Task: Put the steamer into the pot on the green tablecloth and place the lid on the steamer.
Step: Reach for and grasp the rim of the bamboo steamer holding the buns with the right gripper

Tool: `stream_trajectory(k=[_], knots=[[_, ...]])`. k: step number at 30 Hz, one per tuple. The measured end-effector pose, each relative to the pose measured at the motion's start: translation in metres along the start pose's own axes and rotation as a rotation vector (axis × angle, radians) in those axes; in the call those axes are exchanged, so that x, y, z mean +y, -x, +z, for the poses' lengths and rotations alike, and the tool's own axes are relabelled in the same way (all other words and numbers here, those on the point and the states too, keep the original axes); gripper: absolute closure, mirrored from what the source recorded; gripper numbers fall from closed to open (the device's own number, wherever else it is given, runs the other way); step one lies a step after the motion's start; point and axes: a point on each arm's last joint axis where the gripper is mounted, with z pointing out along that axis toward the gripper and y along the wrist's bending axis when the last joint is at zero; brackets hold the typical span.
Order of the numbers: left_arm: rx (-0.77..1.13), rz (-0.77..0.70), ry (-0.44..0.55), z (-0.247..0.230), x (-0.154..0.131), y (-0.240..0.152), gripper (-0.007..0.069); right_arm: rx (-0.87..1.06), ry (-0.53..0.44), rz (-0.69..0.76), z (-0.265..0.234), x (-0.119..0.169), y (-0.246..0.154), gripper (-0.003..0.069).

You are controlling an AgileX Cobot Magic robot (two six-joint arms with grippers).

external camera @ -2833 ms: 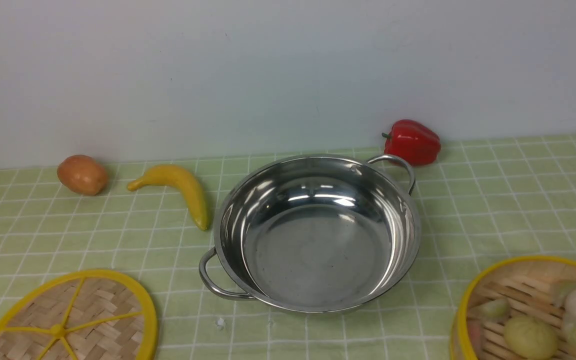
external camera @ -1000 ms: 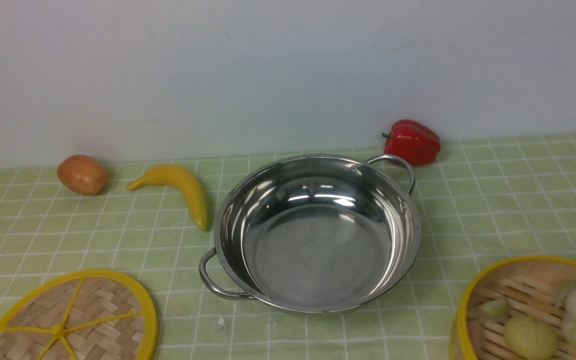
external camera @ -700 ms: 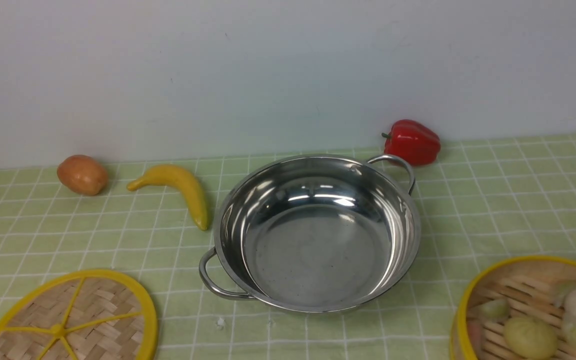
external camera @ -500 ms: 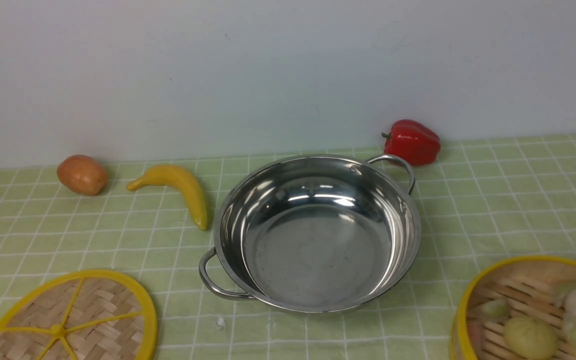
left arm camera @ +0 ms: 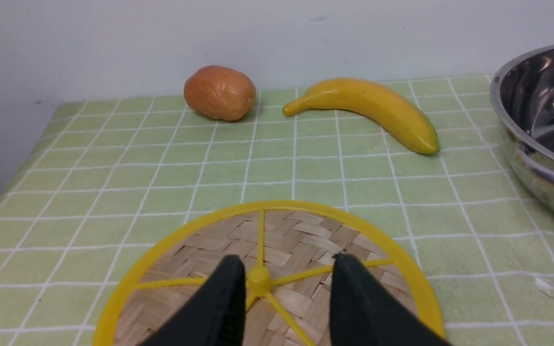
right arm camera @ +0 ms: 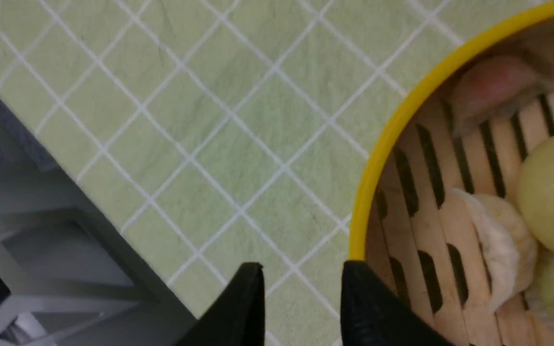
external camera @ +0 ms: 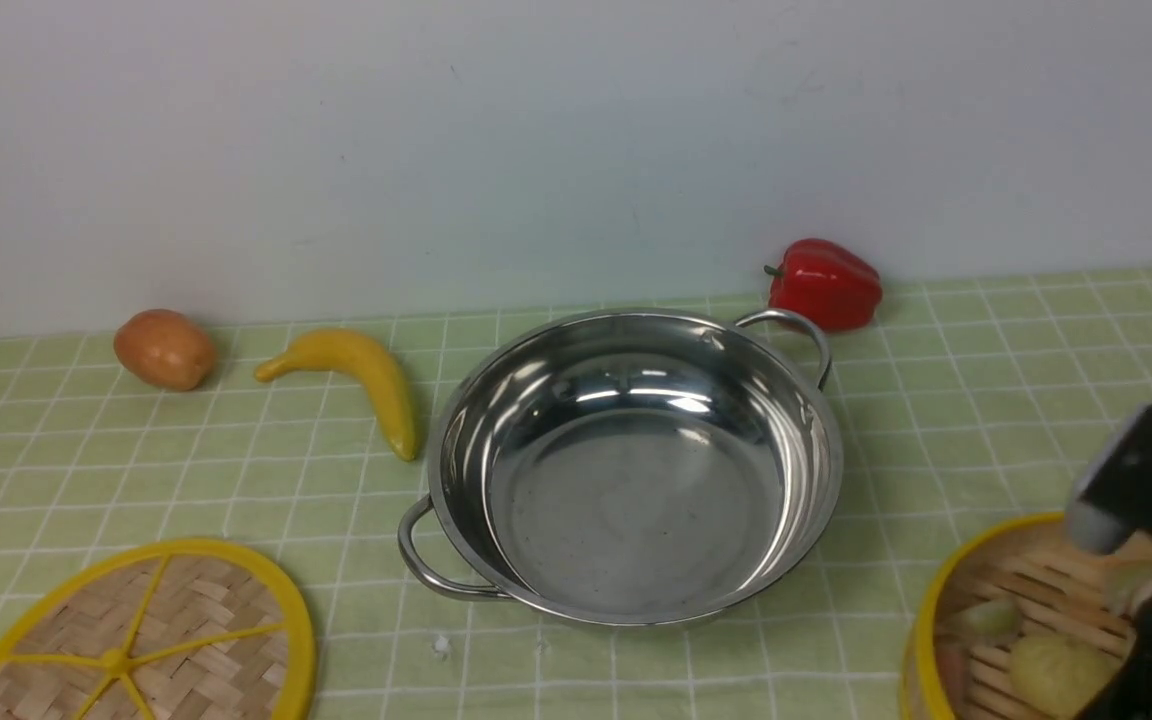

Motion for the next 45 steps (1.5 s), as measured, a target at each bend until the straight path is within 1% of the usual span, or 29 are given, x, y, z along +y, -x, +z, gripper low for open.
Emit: stream_trajectory(k=[2, 3, 4, 7, 10, 18, 29, 31, 33, 34, 35, 37, 42, 45], knots=[[0.000, 0.000, 0.000, 0.000, 0.000, 0.000, 0.0382, 0.035, -0.019, -0.016, 0.008, 0.002, 0.003, 0.0416], [0.000, 0.000, 0.000, 0.000, 0.000, 0.000, 0.0382, 0.075, -0.060, -0.029, 0.017, 0.003, 0.006, 0.0416], [0.000, 0.000, 0.000, 0.000, 0.000, 0.000, 0.0382, 0.083, -0.063, -0.026, 0.019, 0.004, 0.007, 0.0416], [0.000, 0.000, 0.000, 0.000, 0.000, 0.000, 0.0382, 0.140, -0.144, -0.034, 0.034, 0.007, 0.011, 0.0416], [0.000, 0.000, 0.000, 0.000, 0.000, 0.000, 0.0382, 0.171, -0.177, -0.060, 0.044, 0.007, 0.014, 0.0416], [0.000, 0.000, 0.000, 0.000, 0.000, 0.000, 0.0382, 0.245, -0.200, -0.065, 0.069, -0.002, 0.020, 0.0416], [0.000, 0.000, 0.000, 0.000, 0.000, 0.000, 0.0382, 0.347, -0.191, -0.025, 0.097, -0.010, 0.020, 0.0417], [0.000, 0.000, 0.000, 0.000, 0.000, 0.000, 0.0382, 0.353, -0.191, -0.023, 0.099, -0.010, 0.020, 0.0431], [0.000, 0.000, 0.000, 0.000, 0.000, 0.000, 0.0382, 0.354, -0.195, -0.026, 0.099, -0.011, 0.021, 0.0472], [0.000, 0.000, 0.000, 0.000, 0.000, 0.000, 0.0382, 0.355, -0.195, -0.025, 0.099, -0.011, 0.021, 0.0507], [0.000, 0.000, 0.000, 0.000, 0.000, 0.000, 0.0382, 0.356, -0.194, -0.024, 0.099, -0.011, 0.021, 0.0523], [0.000, 0.000, 0.000, 0.000, 0.000, 0.000, 0.0382, 0.361, -0.191, 0.004, 0.099, -0.010, 0.020, 0.0606], [0.000, 0.000, 0.000, 0.000, 0.000, 0.000, 0.0382, 0.353, -0.198, 0.001, 0.085, -0.007, 0.020, 0.0603], [0.000, 0.000, 0.000, 0.000, 0.000, 0.000, 0.0382, 0.319, -0.213, -0.019, 0.060, -0.001, 0.027, 0.0603]])
